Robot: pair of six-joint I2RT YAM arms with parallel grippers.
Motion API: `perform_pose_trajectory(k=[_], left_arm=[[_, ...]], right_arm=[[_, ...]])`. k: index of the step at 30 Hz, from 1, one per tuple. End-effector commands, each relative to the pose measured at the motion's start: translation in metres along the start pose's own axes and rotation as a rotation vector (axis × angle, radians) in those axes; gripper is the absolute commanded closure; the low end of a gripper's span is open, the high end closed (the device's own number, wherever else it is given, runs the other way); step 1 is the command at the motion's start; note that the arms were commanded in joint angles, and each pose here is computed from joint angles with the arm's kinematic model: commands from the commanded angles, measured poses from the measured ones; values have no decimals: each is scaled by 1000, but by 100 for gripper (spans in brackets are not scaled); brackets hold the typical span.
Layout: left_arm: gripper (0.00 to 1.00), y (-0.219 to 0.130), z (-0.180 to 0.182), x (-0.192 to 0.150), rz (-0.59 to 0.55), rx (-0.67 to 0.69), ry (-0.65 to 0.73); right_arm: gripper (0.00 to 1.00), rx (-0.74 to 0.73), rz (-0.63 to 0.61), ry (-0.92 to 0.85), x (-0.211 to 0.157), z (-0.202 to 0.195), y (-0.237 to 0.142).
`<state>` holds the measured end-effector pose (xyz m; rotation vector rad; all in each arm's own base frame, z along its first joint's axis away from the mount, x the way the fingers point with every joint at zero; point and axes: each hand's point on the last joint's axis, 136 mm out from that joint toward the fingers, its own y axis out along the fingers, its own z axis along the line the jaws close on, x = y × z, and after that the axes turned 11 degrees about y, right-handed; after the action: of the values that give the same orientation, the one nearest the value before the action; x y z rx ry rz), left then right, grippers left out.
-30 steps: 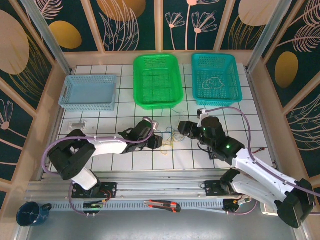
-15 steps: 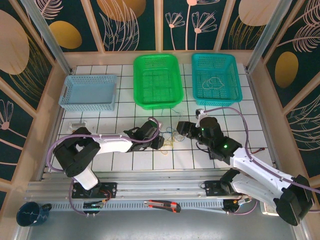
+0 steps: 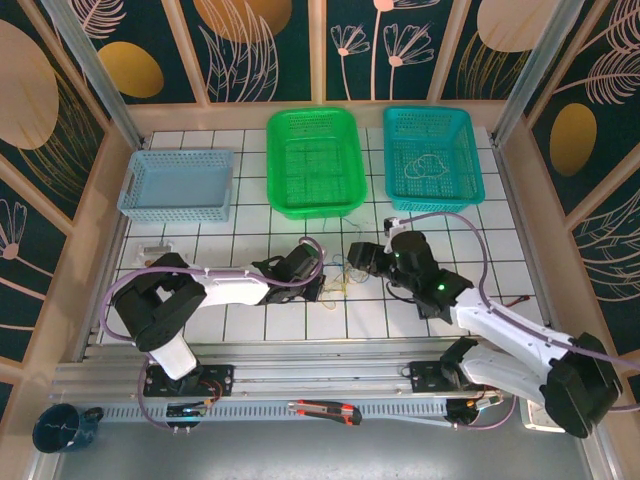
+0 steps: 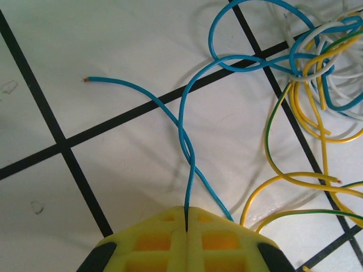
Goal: Untangle the cables
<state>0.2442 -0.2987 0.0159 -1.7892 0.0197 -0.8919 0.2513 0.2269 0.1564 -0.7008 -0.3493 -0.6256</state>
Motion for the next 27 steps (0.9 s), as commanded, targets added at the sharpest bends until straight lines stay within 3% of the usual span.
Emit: perform_pose_trajectory(k=[1,10,20,27], left_arm=[[100,-12,2,10,-27,28,2],[100,-68,2,59,-214,40,-19],[100,-129,-26,116,-408,-99,-17],[100,-165,-34,143,-525,-143,-23]], right_arm=[[39,27,6,-17,-5,1,12],[42,-45,5,-30,-14,-25,51],[55,-50,48,-5,-26,-35,89],[59,-57,85,7,-37,-42,97]])
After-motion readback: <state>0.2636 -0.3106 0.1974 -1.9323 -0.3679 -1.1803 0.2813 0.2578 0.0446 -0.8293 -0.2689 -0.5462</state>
